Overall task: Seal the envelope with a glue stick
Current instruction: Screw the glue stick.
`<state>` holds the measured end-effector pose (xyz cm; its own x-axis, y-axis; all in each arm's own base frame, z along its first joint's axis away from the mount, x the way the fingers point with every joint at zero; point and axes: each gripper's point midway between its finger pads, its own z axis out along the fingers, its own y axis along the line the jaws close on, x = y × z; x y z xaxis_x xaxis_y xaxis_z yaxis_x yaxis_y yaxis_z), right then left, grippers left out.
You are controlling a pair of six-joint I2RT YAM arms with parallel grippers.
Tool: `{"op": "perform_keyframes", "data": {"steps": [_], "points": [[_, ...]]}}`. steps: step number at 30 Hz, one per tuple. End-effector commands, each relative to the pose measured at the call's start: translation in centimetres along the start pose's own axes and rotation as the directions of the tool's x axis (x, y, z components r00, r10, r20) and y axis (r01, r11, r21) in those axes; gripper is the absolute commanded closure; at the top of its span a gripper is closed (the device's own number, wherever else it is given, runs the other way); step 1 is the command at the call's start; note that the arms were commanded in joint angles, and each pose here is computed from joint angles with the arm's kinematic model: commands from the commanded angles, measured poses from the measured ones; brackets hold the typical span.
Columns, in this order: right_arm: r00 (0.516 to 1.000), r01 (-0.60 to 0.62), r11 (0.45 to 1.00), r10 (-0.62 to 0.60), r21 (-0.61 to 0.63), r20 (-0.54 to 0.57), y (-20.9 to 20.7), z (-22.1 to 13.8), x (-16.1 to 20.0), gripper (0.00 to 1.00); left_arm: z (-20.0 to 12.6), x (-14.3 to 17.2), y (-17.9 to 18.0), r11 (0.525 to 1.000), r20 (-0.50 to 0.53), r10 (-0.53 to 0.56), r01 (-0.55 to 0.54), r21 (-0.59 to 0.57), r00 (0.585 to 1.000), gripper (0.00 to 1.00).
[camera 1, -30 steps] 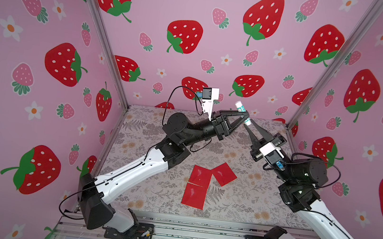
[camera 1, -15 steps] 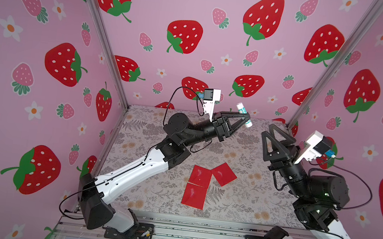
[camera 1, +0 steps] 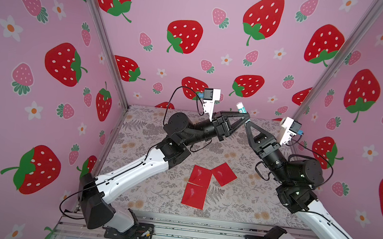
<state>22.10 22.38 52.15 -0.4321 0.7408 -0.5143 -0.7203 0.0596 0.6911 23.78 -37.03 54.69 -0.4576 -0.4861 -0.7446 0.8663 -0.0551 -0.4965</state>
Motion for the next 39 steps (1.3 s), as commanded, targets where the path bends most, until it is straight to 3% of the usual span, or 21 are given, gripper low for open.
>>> {"op": "perform_keyframes", "data": {"steps": [1, 10, 14, 19, 30, 39], "points": [[1.0, -0.02, 0.995, 0.022, -0.097, 0.012, 2.6, 0.5, -0.9, 0.61, 0.3, -1.2, -1.7, 0.998, 0.031, 0.027, -0.029, 0.054, 0.999, 1.0], [1.0, 0.006, 0.998, -0.005, -0.06, 0.02, 1.7, 0.2, -0.8, 0.84, 0.2, -1.0, -1.4, 0.998, 0.032, 0.018, -0.02, 0.051, 0.999, 1.0], [0.999, 0.029, 0.999, -0.028, -0.046, 0.019, 1.6, -0.2, -0.7, 0.88, 0.0, -1.3, -1.2, 0.999, 0.039, 0.025, -0.026, 0.025, 0.999, 0.78], [1.0, 0.023, 0.999, -0.023, -0.031, 0.007, 1.0, -0.2, -0.3, 0.89, -0.2, -1.5, -1.2, 0.999, 0.046, 0.032, -0.033, 0.01, 0.998, 0.71], [1.0, 0.011, 0.999, -0.012, -0.038, -0.015, 0.9, -0.3, 0.2, 0.9, -0.5, -1.9, -1.3, 0.999, 0.066, 0.04, -0.04, -0.002, 0.997, 0.68], [1.0, -0.001, 0.999, 0.0, -0.033, -0.023, 0.6, -0.3, 0.5, 0.9, -0.7, -2.0, -1.5, 0.999, 0.073, 0.041, -0.041, -0.001, 0.996, 0.76]]}}
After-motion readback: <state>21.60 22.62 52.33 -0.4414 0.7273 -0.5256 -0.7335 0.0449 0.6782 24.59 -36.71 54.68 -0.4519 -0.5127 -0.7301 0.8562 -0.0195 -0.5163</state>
